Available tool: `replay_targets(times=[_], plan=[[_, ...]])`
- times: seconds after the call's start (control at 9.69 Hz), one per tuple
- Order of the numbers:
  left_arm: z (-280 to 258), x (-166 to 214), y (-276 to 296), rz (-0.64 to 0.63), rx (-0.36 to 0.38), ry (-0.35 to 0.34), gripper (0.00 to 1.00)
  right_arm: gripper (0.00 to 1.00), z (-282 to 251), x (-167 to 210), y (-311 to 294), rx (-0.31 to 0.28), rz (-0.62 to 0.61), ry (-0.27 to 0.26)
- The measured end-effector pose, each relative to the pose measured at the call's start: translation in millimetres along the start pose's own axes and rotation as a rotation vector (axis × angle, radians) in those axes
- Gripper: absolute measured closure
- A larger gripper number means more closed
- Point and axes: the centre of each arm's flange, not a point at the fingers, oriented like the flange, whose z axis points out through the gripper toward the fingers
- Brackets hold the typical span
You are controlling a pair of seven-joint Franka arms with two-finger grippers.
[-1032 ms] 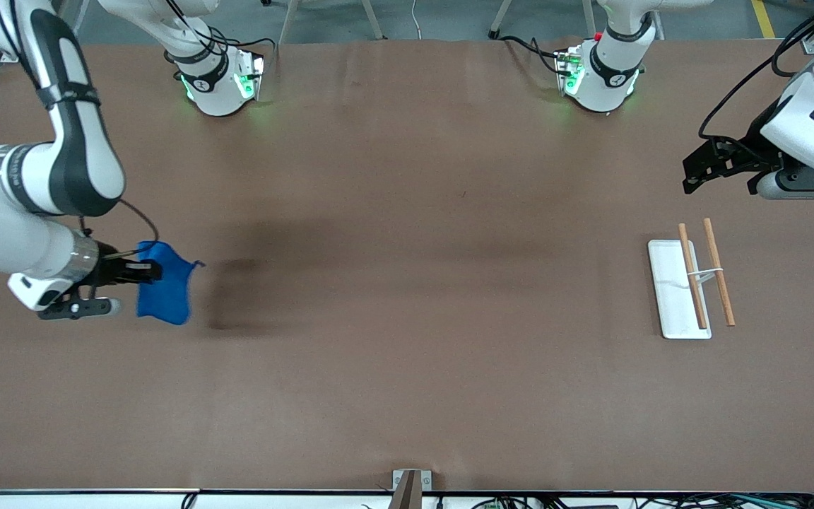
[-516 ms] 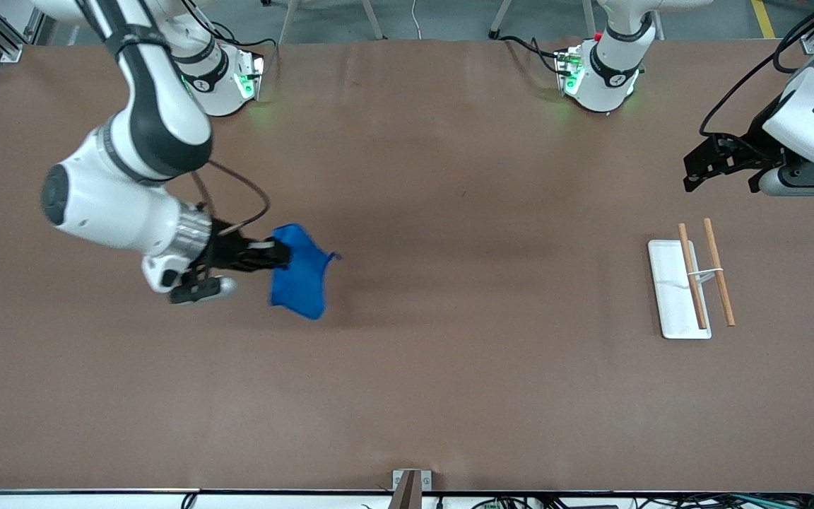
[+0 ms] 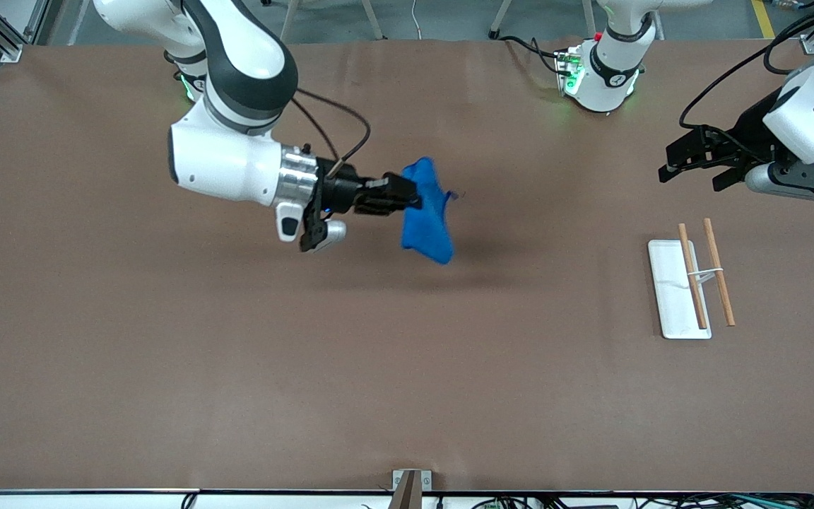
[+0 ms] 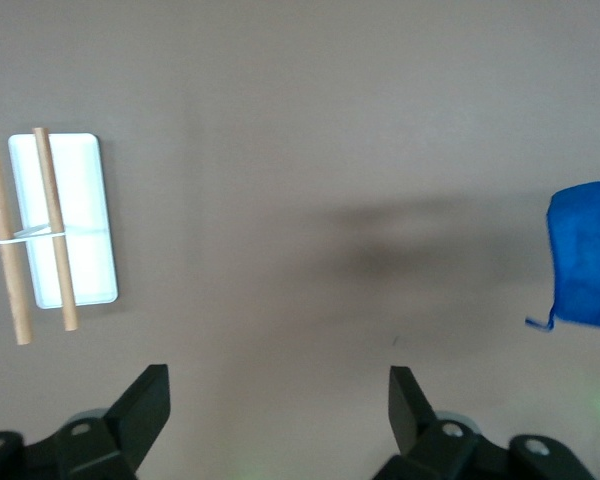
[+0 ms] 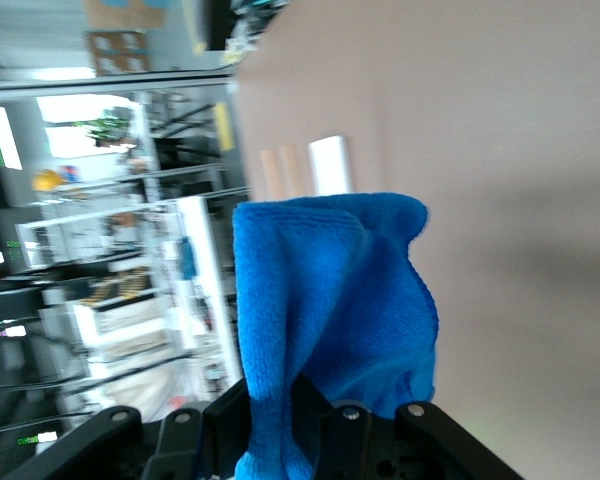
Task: Right arm passes towel to left arm to hang
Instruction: 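Lift the blue towel with the right gripper toward the table's middle, then hold the towel up with the right gripper while the left gripper approaches it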
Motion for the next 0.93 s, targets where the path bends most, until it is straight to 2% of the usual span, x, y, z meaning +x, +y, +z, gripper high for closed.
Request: replay_targets(times=[0.31,0.41,0.62,0.93], plan=[[38,0,7,0.099,-0.159,-0.092,0.0,0.87,2,-10,-42,0.27,0.111,-0.015],[50,-2,9,0.104,-0.216,-0.125,0.0,0.87,9,-16,-46,0.344,0.12,-0.023],[65,-7,9,0.089,-0.39,-0.183,0.0,0.87,28,-29,-48,0.409,0.138,-0.022],[89,-13,11,0.085,-0.624,-0.234,0.0,0.87,47,-44,-49,0.428,0.168,-0.03]])
